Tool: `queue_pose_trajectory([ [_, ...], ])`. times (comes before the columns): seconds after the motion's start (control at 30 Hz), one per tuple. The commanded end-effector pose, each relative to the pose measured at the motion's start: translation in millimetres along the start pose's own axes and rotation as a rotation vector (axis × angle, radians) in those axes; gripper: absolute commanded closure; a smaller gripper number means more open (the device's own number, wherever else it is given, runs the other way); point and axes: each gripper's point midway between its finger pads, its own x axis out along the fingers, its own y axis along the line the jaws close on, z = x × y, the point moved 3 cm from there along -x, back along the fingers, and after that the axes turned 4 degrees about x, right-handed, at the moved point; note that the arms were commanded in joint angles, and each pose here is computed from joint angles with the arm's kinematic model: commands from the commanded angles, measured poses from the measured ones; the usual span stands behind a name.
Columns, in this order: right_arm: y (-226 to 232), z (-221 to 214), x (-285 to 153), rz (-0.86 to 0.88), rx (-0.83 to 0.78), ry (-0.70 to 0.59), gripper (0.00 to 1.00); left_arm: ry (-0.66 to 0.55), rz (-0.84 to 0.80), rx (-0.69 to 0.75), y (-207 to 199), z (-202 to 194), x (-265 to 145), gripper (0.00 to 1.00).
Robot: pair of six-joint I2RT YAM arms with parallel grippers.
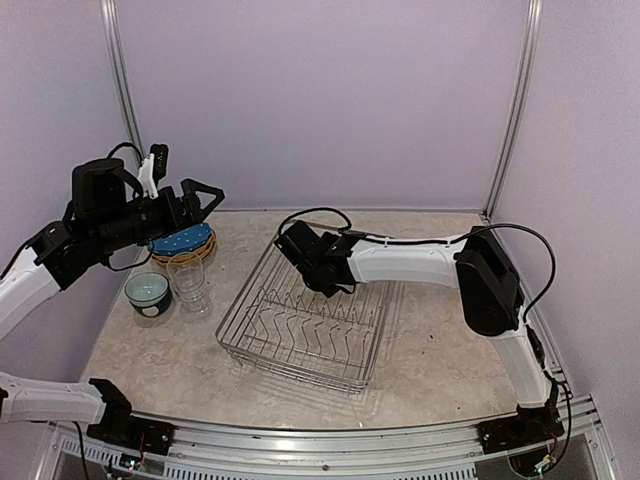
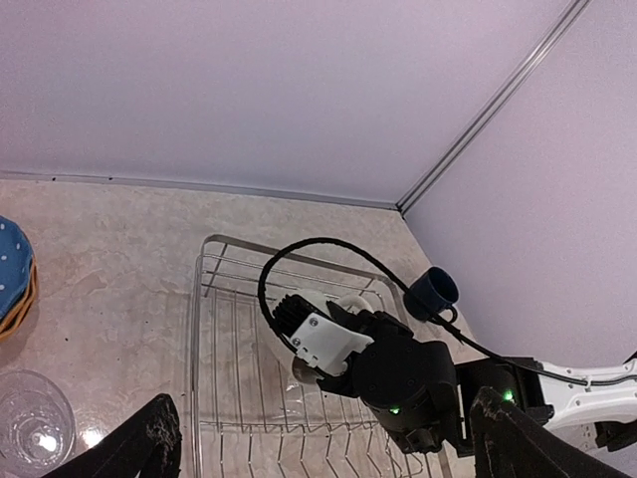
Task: Unload the mixed dishes from the dish rack
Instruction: Grab the cup from the dish rack.
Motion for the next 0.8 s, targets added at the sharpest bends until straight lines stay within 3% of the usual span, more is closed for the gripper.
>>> queue_pose_trajectory([
  [0.0, -12, 16, -11, 0.027, 0.094, -0.047, 0.94, 0.015, 0.013, -0.009, 4, -4, 0, 0.04],
  [0.03, -14, 18, -13, 0.034, 0.11, -0.053, 1.0, 0.016, 0.01, -0.01, 4, -4, 1, 0.04],
  [0.27, -47, 34, -29, 0.101, 0.263, -0.099, 1.0, 0.027, 0.001, -0.016, 2, -3, 6, 0.04],
  [0.5, -120, 32, -74, 0.301, 0.564, -0.155, 1.0, 0.034, -0.004, -0.014, 1, -2, 8, 0.04],
  [0.63, -162, -9, -94, 0.393, 0.719, -0.122, 1.0, 0.034, -0.007, -0.015, 0, -2, 10, 0.02],
  [0.77, -193, -79, -105, 0.375, 0.834, -0.005, 1.0, 0.025, -0.019, -0.011, -1, 2, 9, 0.01],
])
